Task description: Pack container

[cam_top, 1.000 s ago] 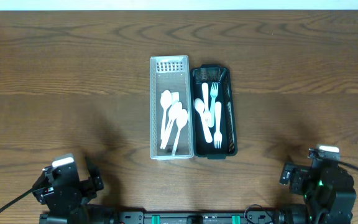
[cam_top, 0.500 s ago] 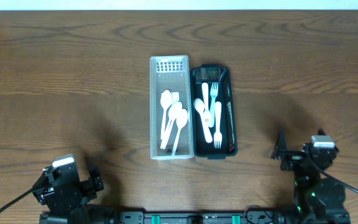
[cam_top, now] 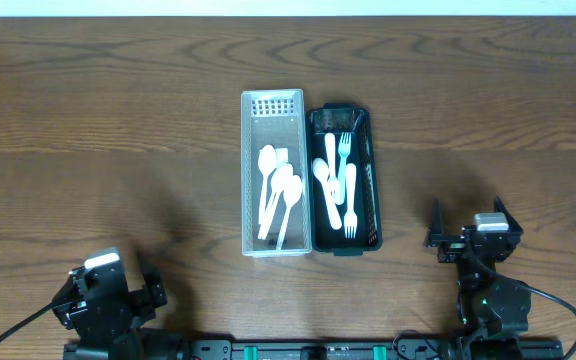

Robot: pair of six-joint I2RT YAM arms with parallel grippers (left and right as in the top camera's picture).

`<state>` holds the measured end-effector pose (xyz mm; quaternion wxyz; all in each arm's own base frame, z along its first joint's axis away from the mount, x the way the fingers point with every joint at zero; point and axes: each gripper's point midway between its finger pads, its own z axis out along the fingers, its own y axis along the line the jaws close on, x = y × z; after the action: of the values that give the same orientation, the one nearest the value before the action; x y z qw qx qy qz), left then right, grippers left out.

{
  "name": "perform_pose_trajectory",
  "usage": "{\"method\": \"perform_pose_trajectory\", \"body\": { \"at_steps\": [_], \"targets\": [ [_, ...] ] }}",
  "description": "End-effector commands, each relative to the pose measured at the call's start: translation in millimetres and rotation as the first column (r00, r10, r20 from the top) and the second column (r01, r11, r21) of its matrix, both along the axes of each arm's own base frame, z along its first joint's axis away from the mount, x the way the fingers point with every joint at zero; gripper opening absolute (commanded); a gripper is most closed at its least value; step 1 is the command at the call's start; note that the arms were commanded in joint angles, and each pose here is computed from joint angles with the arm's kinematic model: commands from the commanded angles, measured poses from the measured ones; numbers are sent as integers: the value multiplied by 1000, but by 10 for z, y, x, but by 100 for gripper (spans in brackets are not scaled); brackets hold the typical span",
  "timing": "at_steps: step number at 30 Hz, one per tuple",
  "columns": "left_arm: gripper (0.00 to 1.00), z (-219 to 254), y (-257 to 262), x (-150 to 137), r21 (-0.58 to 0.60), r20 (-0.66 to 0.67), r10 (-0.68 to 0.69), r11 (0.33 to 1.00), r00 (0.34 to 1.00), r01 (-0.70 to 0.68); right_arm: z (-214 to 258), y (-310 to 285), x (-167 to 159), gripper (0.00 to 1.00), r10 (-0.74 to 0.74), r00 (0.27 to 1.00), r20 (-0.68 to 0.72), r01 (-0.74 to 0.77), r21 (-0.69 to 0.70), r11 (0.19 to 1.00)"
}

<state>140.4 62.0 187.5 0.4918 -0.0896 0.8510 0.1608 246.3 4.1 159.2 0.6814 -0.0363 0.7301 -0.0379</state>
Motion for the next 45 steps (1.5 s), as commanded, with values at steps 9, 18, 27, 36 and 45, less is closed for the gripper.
{"method": "perform_pose_trajectory", "body": {
  "at_steps": [9,18,27,36,45],
  "targets": [
    [98,6,20,-12,11,1,8,1000,1000,-8,-14,61,-3,99,32,999,-1,-32,-27,999],
    [98,6,20,-12,11,1,8,1000,1000,-8,-14,61,-3,99,32,999,-1,-32,-27,999],
    [98,-7,-20,-15,-9,5,-11,1000,1000,11,-14,61,-3,99,32,999,-1,-32,-27,999],
    [98,269,-154,293,-65,237,-56,995,970,73,-14,61,-3,99,32,999,-1,-32,-27,999],
    [98,-109,-465,952,-62,422,-193,969,886,240,-14,61,-3,99,32,999,-1,-32,-27,999]
  ]
}}
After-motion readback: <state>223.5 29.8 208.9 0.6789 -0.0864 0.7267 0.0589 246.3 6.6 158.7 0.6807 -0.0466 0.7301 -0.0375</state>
